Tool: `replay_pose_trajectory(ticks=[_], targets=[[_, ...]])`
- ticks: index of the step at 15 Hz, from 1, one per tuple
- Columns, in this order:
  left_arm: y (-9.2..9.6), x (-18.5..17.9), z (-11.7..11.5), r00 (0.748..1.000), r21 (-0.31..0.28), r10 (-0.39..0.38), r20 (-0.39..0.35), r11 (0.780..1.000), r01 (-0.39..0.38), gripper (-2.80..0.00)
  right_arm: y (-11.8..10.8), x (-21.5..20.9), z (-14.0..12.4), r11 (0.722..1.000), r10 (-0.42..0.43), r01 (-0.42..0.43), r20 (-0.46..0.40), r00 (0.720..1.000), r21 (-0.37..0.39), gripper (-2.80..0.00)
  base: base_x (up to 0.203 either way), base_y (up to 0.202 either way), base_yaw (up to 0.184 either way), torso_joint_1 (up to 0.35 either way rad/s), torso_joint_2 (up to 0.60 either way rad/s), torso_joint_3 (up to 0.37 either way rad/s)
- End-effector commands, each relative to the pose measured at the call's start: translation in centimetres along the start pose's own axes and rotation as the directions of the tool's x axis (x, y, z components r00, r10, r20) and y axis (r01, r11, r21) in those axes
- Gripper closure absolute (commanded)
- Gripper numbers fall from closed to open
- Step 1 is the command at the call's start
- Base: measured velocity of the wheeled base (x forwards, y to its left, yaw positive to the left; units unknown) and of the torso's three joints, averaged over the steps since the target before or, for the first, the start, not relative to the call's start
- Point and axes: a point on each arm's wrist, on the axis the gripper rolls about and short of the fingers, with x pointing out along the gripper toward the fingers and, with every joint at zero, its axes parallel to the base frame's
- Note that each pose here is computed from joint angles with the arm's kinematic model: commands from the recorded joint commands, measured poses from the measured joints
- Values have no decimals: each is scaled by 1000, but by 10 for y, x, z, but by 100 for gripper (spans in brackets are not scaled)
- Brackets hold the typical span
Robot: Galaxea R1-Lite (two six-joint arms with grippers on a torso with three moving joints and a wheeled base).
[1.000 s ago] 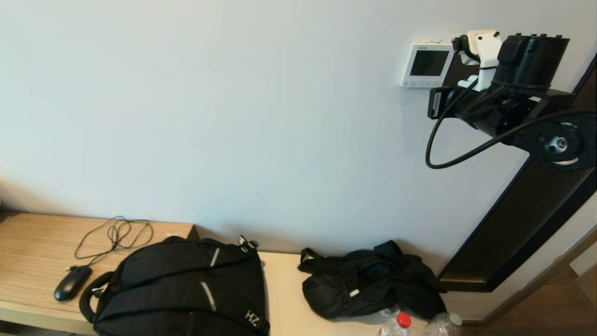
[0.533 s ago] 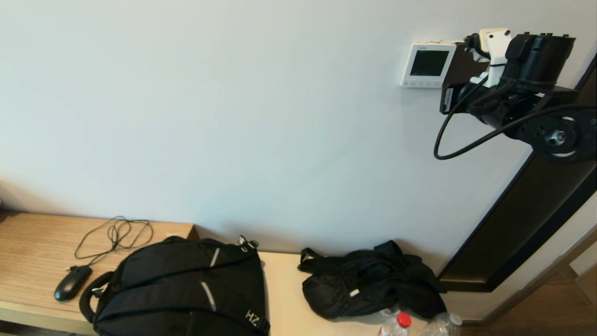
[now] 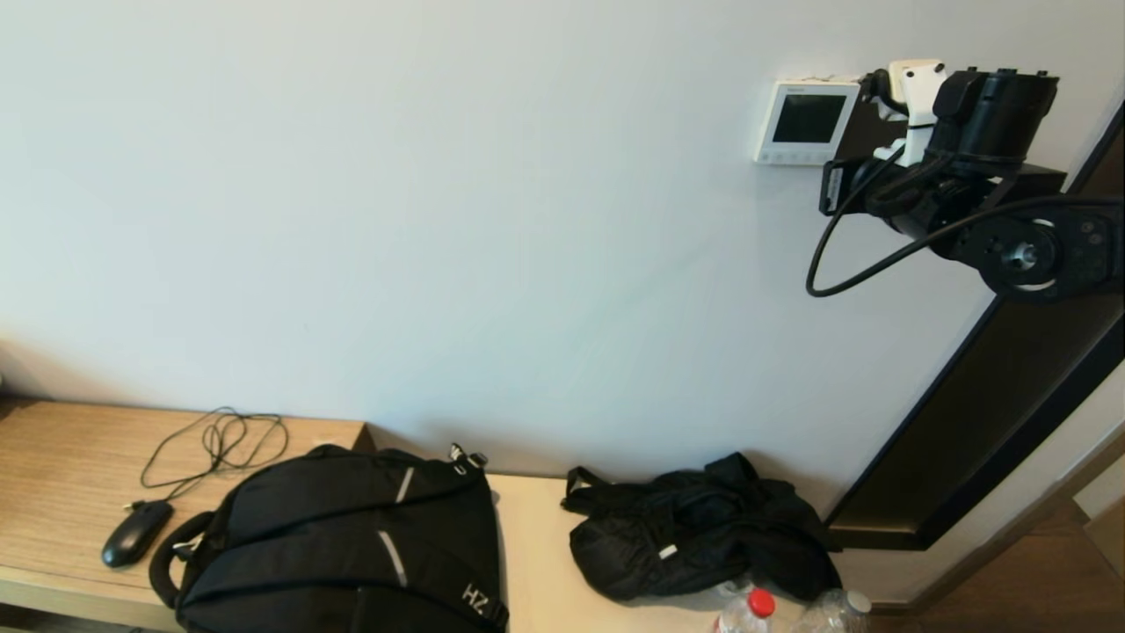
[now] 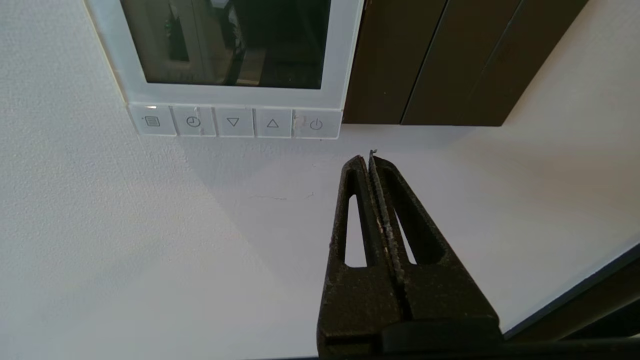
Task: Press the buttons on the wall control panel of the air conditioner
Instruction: Turn on the central air conditioner
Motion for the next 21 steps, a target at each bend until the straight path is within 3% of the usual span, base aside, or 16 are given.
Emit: replay_pose_trajectory(ticks=[1, 16, 21], targets=[[0, 0, 0, 1000, 0, 0, -1, 1000, 0, 0, 4, 5, -5, 1000, 1, -1, -8, 1000, -4, 0, 0, 0, 0, 0, 0, 0], [0, 0, 0, 1000, 0, 0, 2, 1000, 0, 0, 11, 28, -6, 1000, -2, 2, 12, 1000, -2, 0, 0, 0, 0, 0, 0, 0], [0, 0, 0, 1000, 0, 0, 0, 1000, 0, 0, 7, 13, 9, 1000, 0, 0, 35, 999, 6, 0, 0, 0, 0, 0, 0, 0]])
